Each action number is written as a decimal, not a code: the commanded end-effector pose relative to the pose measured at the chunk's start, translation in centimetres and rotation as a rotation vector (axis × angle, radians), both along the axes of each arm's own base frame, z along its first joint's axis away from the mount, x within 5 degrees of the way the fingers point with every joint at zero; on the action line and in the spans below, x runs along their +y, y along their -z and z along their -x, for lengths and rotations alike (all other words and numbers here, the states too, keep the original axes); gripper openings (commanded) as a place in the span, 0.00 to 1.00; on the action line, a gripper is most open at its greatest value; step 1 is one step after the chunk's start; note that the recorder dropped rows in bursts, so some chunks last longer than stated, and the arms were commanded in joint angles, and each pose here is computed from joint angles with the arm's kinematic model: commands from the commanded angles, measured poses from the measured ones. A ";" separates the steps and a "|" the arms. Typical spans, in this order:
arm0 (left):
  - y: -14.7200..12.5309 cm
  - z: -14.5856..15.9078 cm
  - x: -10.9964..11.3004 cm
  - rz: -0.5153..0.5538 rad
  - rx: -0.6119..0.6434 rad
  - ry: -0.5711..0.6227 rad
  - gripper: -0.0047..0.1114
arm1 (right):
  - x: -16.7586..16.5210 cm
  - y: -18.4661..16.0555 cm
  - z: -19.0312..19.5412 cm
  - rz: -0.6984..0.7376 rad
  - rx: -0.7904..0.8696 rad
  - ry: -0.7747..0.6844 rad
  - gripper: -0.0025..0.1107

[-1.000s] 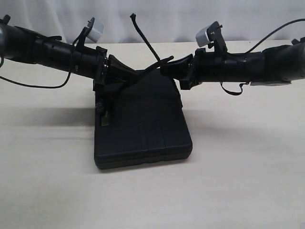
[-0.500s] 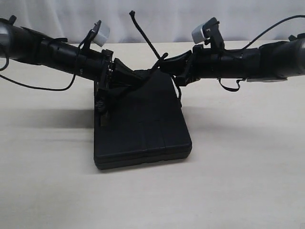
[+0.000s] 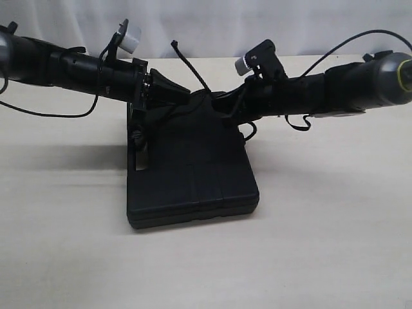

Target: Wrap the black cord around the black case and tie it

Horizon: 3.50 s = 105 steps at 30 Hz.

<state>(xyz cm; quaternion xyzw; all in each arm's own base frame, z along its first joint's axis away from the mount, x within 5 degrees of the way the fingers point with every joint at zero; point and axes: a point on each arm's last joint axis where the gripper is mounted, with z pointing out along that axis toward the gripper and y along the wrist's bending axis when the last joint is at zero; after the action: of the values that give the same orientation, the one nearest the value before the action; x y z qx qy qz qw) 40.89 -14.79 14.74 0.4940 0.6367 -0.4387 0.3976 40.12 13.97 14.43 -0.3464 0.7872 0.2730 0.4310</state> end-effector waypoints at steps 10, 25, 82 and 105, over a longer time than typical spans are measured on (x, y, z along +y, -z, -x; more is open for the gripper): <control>0.7 -2.3 0.8 -0.104 0.054 -0.290 0.04 | -1.0 -0.8 1.7 0.245 0.146 -0.039 0.06; 0.8 -3.2 1.3 -0.120 0.051 -0.399 0.04 | -2.0 -1.3 2.6 0.378 0.237 -0.024 0.06; -3.3 -0.8 -3.5 -0.455 -0.409 -0.260 0.04 | -2.2 -2.1 1.0 0.283 0.158 0.175 0.06; -3.0 -0.4 -4.6 -0.514 -0.461 -0.239 0.04 | 3.8 -1.9 3.1 0.302 0.153 0.123 0.06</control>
<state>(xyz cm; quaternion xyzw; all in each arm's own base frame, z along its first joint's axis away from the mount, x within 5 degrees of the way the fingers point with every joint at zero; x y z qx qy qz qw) 41.58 -18.65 17.46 0.5661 0.6883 -0.1131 0.4392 37.40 17.58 16.12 -0.3045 0.8794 0.1536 0.3322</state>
